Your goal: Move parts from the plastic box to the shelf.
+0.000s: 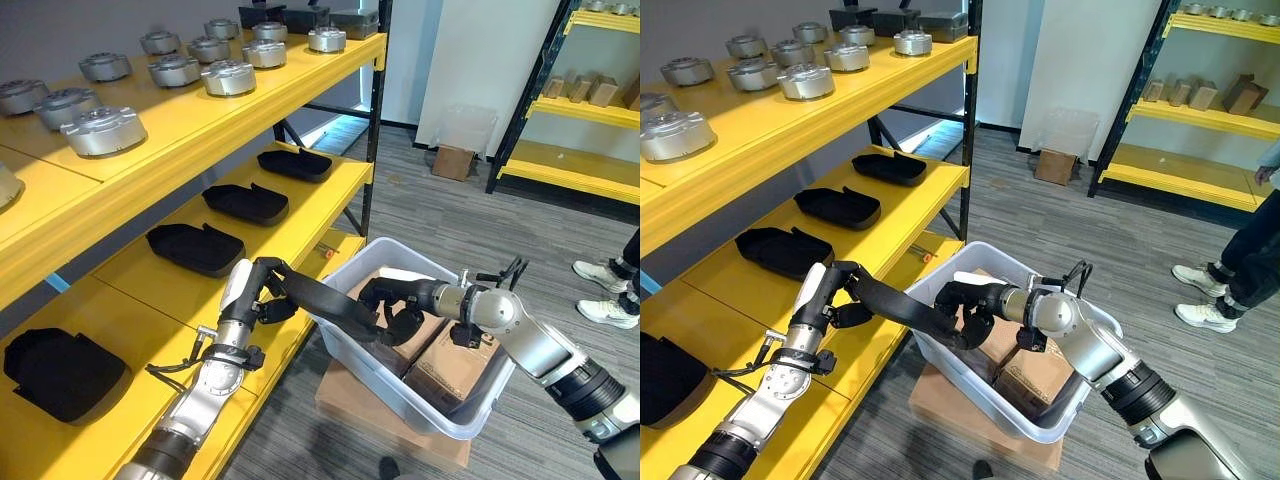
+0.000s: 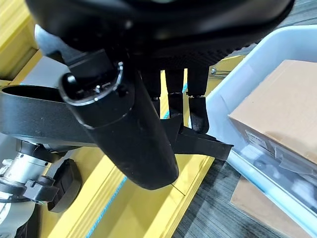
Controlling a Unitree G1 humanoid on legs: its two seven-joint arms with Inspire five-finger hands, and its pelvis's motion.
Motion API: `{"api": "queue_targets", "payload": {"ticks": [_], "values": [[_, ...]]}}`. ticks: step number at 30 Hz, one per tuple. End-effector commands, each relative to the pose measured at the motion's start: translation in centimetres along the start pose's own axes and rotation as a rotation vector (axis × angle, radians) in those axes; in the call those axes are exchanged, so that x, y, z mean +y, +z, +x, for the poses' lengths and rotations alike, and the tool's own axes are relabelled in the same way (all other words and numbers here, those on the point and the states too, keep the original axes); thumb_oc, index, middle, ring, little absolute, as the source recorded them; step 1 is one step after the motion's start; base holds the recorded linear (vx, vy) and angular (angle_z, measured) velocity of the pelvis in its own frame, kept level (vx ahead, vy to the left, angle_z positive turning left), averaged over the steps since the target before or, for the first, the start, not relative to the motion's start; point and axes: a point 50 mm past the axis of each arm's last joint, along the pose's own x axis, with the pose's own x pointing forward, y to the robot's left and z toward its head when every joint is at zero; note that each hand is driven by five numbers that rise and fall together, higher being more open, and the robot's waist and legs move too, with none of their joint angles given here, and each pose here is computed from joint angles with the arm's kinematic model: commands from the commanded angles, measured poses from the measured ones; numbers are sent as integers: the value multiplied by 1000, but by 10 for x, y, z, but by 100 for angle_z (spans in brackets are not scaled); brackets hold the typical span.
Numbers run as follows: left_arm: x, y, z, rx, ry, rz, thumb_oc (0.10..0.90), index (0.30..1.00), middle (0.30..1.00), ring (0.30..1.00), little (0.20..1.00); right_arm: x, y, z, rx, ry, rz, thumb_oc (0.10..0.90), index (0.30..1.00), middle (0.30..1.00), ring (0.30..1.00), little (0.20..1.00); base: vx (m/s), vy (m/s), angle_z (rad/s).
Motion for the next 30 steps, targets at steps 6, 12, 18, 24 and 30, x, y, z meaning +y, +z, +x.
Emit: {"api": "queue_targets", "payload": {"ticks": [6,12,18,24,30], "values": [[11,69,23,-372,-10,96,400,300,300,300,300,-49,71,-17,-314,-270,-86,400,300,300,300,300,0,0,0],[35,61,19,-363,37,234,457,380,380,380,380,-47,61,-25,-256,-246,-128,400,300,300,300,300,0,0,0],[50,63,17,-386,25,333,900,1000,1000,1000,1000,-46,57,-26,-210,-224,-174,400,300,300,300,300,0,0,0],[58,70,16,-419,-1,372,900,1000,1000,1000,1000,-48,52,-27,-162,-198,-207,400,300,300,300,300,0,0,0],[59,73,14,-419,-29,383,900,1000,1000,1000,1000,-48,49,-28,-138,-189,-225,400,300,300,300,300,0,0,0]]}}
